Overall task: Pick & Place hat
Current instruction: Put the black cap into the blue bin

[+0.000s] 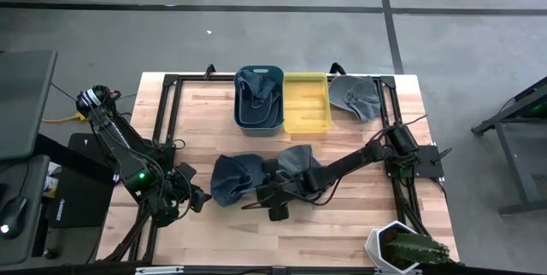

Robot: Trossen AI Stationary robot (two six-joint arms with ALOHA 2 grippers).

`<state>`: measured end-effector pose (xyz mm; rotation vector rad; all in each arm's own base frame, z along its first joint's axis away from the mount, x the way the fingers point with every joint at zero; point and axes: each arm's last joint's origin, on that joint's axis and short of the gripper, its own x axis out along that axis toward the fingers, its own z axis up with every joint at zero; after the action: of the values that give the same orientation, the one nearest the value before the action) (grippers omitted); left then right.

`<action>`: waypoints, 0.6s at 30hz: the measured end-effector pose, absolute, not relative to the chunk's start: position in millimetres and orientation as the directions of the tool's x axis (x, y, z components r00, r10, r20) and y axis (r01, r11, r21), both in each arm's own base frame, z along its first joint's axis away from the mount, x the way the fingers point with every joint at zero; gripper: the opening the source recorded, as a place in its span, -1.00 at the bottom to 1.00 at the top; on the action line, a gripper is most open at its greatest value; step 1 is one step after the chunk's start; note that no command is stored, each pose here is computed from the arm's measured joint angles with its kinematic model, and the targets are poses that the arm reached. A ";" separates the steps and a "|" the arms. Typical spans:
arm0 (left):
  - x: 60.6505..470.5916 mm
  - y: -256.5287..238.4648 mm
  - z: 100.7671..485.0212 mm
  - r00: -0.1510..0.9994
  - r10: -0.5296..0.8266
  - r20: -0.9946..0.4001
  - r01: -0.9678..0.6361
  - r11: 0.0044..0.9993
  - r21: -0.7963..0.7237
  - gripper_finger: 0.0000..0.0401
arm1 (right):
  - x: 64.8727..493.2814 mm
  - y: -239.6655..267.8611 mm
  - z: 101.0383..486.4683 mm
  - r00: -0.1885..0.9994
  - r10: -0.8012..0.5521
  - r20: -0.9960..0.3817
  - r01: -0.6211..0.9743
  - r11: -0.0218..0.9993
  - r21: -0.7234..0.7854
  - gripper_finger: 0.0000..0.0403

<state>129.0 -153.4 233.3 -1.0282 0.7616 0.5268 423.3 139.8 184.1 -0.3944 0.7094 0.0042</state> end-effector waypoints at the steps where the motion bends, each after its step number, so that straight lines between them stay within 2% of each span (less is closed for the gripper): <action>1: 129.1 -153.5 233.4 0.636 0.041 -0.771 -0.707 0.432 -0.560 0.40 | 424.3 139.6 188.1 0.756 -0.146 -0.638 -0.123 0.926 -0.357 -0.97; 11: 131.1 -151.1 235.5 0.702 0.123 -0.702 -0.679 0.413 -0.607 0.40 | 421.3 132.5 212.8 0.643 -0.392 -0.658 0.103 0.895 -0.433 -0.97; 18: 132.5 -151.4 237.0 0.729 0.142 -0.670 -0.663 0.394 -0.637 0.40 | 423.8 139.4 231.1 0.663 -0.402 -0.632 0.134 0.894 -0.428 -0.97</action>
<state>132.5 -151.4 237.0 -1.0509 0.5740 0.5469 423.8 139.4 231.1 -0.3633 0.7926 -0.3104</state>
